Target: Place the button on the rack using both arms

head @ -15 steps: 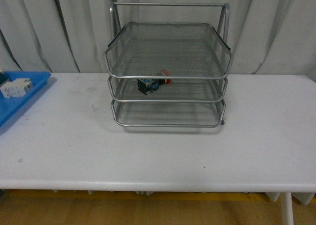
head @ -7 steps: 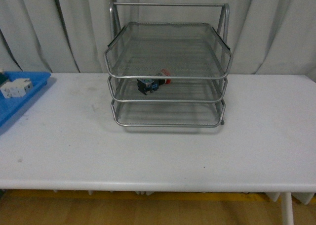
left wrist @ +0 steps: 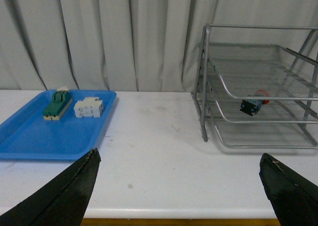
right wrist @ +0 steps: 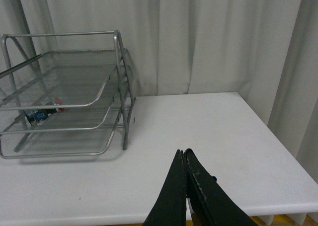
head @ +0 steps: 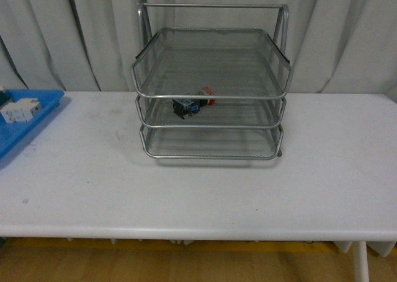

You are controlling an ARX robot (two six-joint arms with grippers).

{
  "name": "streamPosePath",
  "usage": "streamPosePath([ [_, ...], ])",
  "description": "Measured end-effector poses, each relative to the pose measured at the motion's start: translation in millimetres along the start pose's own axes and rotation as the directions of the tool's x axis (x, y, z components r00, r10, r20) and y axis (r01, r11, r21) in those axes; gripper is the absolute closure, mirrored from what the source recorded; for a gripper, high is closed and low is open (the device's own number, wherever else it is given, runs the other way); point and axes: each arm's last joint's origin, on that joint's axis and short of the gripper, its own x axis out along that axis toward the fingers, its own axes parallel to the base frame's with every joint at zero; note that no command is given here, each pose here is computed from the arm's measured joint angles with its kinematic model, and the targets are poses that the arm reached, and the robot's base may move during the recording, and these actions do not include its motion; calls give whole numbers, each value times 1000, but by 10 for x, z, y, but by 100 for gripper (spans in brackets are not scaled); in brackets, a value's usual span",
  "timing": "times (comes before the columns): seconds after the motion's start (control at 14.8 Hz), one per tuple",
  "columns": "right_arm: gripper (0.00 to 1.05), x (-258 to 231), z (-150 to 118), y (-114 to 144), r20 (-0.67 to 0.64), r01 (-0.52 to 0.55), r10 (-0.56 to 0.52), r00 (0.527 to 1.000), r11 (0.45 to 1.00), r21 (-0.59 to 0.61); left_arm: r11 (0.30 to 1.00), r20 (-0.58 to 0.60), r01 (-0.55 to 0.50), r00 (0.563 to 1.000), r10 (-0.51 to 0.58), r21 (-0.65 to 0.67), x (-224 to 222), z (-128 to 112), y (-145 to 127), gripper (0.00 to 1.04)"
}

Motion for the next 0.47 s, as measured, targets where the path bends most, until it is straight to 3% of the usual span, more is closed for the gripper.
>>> streamPosePath([
  [0.4,103,-137,-68,0,-51,-2,2,999,1000,0,1000,0,0,1000,0,0,0,0,0,7],
  [0.47,103,-163,-10,1,13,-4,4,1000,1000,0,1000,0,0,1000,0,0,0,0,0,7],
])
